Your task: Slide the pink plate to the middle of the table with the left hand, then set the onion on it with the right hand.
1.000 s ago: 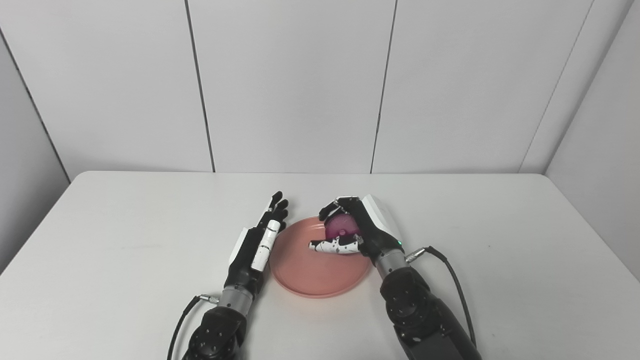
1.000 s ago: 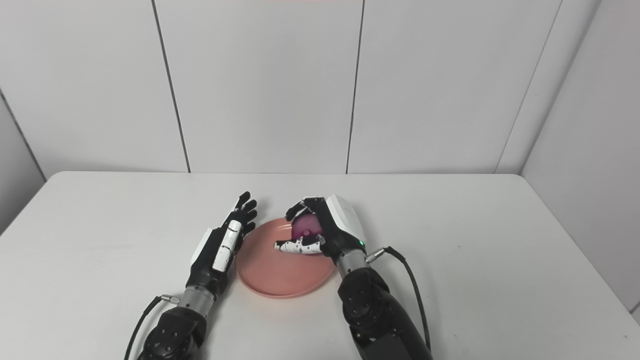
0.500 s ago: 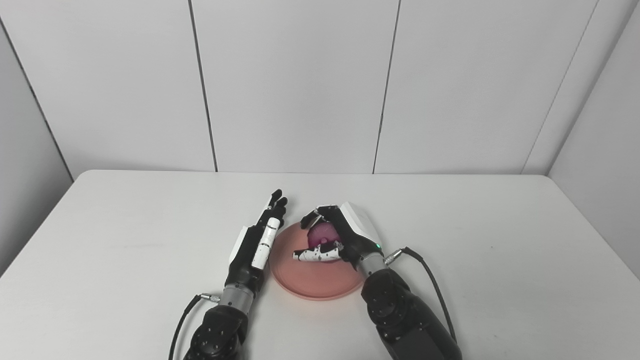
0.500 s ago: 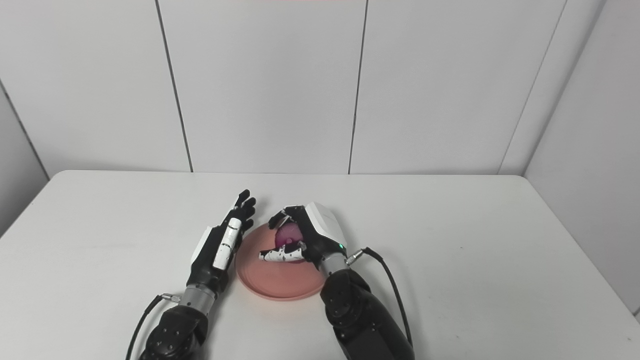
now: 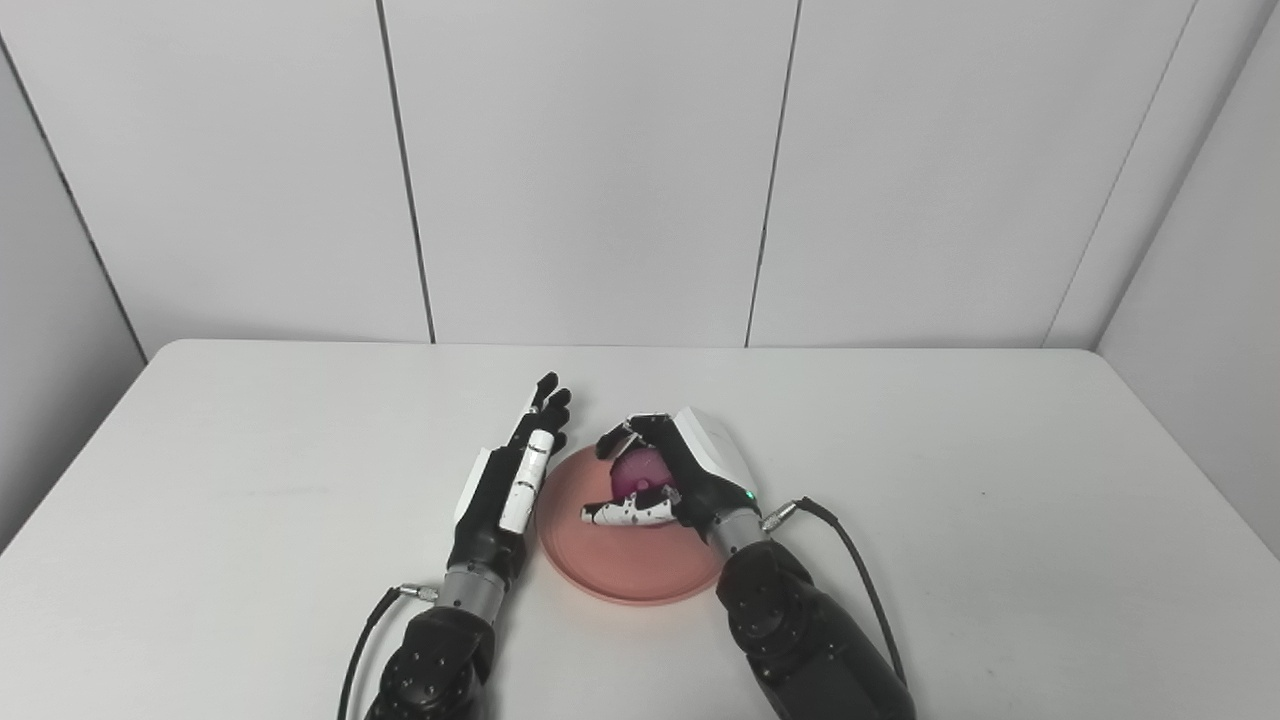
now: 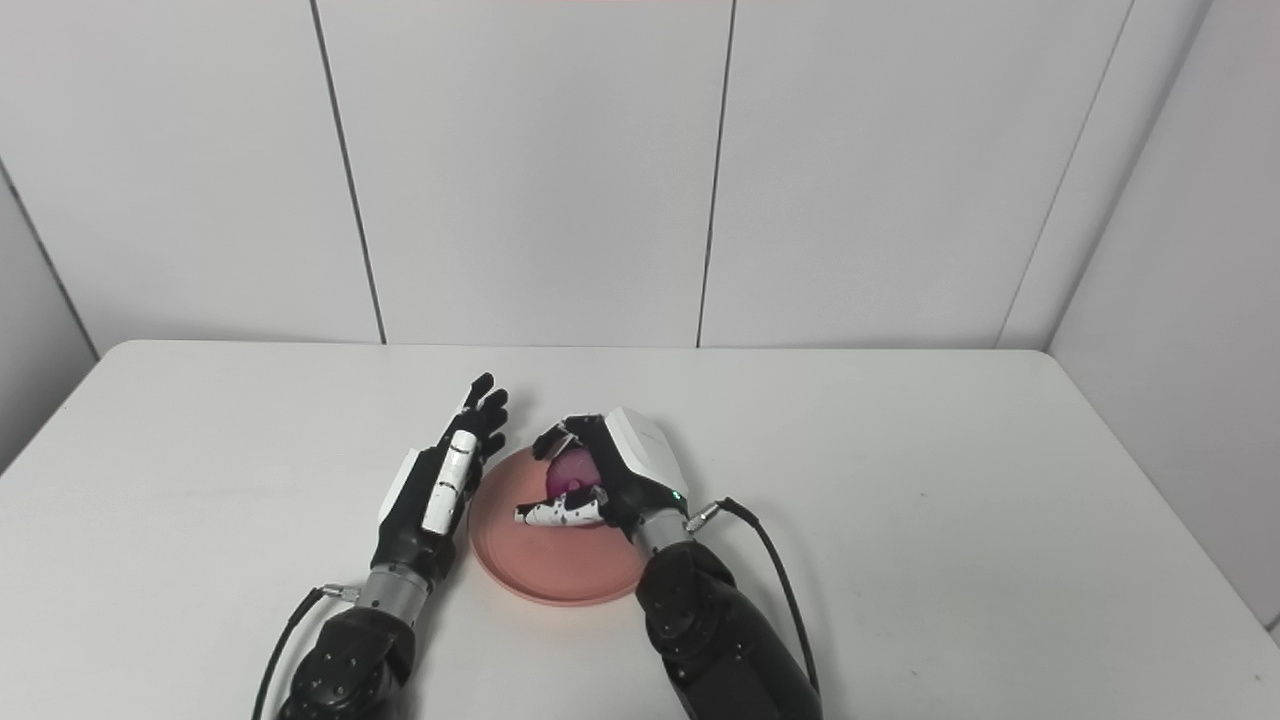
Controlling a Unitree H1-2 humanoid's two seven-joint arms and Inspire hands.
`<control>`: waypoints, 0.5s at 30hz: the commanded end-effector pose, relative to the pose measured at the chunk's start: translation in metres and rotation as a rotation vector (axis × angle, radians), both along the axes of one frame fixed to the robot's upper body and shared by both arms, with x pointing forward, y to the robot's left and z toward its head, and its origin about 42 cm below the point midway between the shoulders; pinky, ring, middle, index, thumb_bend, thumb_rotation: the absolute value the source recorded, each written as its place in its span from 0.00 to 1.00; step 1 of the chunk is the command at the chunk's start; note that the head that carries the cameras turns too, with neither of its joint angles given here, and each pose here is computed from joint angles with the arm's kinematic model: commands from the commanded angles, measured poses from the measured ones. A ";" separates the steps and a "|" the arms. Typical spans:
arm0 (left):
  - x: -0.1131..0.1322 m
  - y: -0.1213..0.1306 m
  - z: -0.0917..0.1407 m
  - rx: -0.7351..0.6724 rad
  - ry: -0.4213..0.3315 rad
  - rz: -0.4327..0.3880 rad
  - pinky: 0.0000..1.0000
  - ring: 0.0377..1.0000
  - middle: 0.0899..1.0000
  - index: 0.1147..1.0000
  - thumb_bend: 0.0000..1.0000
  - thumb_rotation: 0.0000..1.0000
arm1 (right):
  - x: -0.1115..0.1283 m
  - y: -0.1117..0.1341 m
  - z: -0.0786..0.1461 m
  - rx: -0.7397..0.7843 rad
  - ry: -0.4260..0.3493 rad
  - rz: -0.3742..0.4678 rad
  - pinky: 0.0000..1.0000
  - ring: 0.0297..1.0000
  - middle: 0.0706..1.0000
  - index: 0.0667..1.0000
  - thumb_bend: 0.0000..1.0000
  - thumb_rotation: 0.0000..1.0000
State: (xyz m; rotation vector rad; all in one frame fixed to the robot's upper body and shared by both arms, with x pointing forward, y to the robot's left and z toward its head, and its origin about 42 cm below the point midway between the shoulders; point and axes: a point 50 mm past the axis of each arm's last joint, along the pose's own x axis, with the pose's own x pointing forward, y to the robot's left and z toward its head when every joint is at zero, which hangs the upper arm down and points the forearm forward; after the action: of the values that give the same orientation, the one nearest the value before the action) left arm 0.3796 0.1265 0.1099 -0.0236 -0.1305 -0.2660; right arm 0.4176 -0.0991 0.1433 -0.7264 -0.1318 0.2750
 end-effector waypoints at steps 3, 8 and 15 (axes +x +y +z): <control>0.004 -0.002 0.006 -0.009 -0.035 0.001 0.97 0.98 0.97 0.96 0.54 1.00 | 0.009 0.009 0.029 0.023 -0.121 0.042 0.21 0.34 0.40 0.50 0.50 0.00; 0.005 -0.002 0.005 0.000 -0.034 0.005 0.97 0.98 0.97 0.96 0.54 1.00 | 0.004 0.010 0.036 0.024 -0.152 0.052 0.21 0.34 0.40 0.50 0.50 0.00; 0.006 -0.003 0.005 0.007 -0.036 0.007 0.98 0.98 0.97 0.95 0.55 1.00 | -0.001 0.008 0.039 0.009 -0.179 0.072 0.27 0.36 0.42 0.50 0.51 0.00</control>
State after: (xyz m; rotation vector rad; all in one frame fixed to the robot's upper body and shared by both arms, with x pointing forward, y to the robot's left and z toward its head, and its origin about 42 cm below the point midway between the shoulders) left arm 0.3812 0.1258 0.1097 -0.0186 -0.1296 -0.2623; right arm 0.4117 -0.0971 0.1569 -0.7498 -0.2035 0.2754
